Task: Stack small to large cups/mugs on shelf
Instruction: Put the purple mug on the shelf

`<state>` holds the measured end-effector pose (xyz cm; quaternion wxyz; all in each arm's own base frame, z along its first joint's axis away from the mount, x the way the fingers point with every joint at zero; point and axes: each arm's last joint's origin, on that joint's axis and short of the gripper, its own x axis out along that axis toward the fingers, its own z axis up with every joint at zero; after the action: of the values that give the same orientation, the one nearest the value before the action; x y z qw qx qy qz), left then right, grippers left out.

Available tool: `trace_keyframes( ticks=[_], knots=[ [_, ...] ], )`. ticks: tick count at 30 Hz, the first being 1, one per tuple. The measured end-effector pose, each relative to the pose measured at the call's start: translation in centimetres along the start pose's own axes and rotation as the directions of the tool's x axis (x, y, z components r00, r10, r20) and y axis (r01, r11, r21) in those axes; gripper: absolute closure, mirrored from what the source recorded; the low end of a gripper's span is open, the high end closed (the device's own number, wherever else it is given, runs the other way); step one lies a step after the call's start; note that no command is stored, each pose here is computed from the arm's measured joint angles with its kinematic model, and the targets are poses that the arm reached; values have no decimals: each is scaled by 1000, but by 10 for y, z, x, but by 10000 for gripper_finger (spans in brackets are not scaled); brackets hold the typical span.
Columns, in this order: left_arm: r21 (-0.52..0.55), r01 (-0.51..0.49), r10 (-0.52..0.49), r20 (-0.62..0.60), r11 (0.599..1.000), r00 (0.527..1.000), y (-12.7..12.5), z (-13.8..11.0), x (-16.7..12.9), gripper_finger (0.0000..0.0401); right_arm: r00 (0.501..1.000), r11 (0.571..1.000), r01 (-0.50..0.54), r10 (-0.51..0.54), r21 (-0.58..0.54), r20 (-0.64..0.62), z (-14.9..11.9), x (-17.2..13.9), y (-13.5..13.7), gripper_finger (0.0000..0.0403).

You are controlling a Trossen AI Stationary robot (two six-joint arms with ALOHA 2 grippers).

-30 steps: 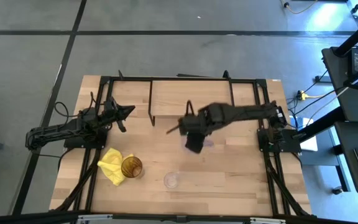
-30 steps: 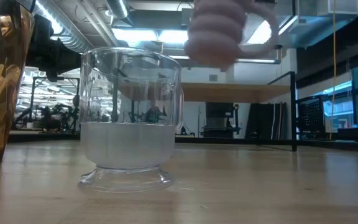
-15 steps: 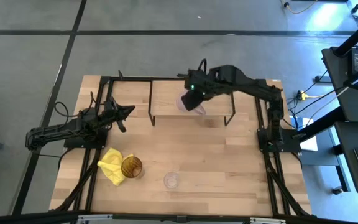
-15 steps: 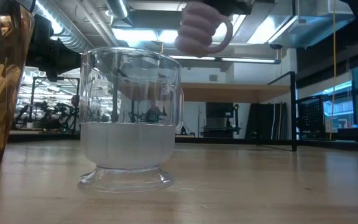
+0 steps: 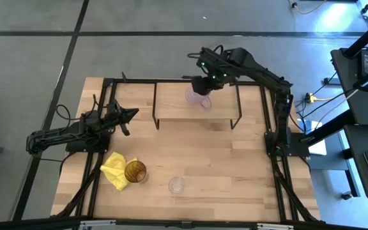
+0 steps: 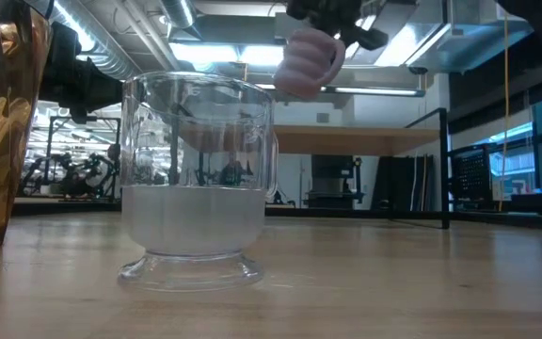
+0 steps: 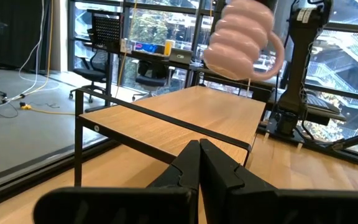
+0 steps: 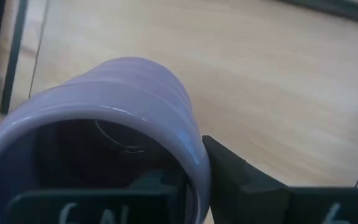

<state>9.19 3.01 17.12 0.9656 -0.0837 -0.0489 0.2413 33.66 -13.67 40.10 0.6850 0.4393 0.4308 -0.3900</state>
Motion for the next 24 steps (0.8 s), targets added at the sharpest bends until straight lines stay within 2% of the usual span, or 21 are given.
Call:
trace_keyframes(
  ticks=[5, 12, 19, 24],
  knots=[
    [0, 0, 0, 0, 1000, 1000, 0, 0, 0, 401, 997, 995, 51, -46, 84, -57, 2, 18, -6, 357],
    [0, 0, 0, 0, 1000, 1000, 0, 0, 0, 401, 977, 986, 156, -146, 57, -154, -12, 51, -7, 356],
    [0, 0, 0, 0, 1000, 1000, 0, 0, 0, 401, 981, 989, 124, -110, 81, -159, -12, 49, -5, 356],
    [0, 0, 0, 0, 1000, 1000, 0, 0, 0, 401, 987, 994, 92, -83, 58, -139, -10, 43, -2, 356]
  ],
)
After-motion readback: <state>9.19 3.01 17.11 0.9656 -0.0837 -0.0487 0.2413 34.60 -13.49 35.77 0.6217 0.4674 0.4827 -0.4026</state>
